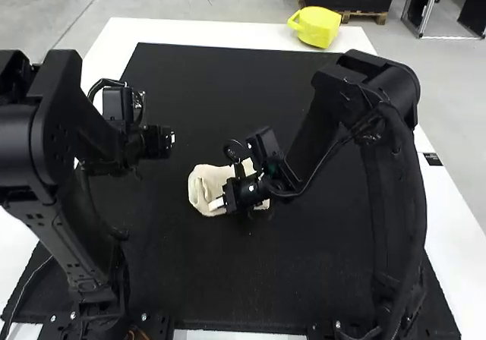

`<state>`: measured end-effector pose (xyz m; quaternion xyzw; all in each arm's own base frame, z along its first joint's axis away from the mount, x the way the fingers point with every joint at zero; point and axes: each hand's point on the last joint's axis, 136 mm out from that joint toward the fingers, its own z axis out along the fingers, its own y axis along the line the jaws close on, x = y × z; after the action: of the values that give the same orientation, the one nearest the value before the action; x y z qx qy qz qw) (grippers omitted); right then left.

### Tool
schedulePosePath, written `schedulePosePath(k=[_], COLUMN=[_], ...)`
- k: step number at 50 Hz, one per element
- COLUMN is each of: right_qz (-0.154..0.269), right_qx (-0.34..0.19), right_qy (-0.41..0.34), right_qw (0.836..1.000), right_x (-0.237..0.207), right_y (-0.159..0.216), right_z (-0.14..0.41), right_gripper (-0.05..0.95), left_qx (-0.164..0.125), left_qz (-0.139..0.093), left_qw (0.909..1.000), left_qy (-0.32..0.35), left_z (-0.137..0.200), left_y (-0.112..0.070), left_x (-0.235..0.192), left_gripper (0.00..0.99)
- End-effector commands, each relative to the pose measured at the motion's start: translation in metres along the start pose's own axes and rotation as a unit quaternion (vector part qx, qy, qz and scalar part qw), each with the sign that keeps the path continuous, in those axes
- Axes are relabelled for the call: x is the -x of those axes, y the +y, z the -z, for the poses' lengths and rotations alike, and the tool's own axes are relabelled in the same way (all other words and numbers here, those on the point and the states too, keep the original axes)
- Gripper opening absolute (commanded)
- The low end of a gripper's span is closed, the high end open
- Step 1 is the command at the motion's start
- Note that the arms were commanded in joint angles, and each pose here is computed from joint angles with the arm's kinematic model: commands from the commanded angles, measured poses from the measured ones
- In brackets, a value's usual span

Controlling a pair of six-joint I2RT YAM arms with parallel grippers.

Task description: Fold the towel.

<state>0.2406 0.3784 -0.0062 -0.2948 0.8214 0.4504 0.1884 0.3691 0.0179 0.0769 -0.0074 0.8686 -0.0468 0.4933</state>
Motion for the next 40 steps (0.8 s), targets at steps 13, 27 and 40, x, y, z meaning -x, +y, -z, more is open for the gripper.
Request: schedulePosePath(k=[13, 27, 40], right_qz=[-0.024, -0.020, 0.015], right_qx=[0.026, 0.065, 0.091], right_qy=[-0.024, -0.013, -0.048], right_qw=[0.999, 0.998, 0.995], right_x=[0.021, 0.037, 0.087], right_y=[0.022, 0.067, 0.130], right_z=[0.009, 0.028, 0.083], right_gripper=[-0.02, -0.02, -0.02], left_qx=[-0.005, -0.005, -0.004], left_qz=[0.002, 0.004, 0.005], left_qw=[0.9997, 0.9998, 0.9995], left_qy=[-0.023, -0.019, -0.031], left_z=[0.008, 0.008, 0.011], left_y=[-0.001, -0.001, -0.001], left_x=[0.014, 0.012, 0.029], left_gripper=[0.961, 0.961, 0.961])
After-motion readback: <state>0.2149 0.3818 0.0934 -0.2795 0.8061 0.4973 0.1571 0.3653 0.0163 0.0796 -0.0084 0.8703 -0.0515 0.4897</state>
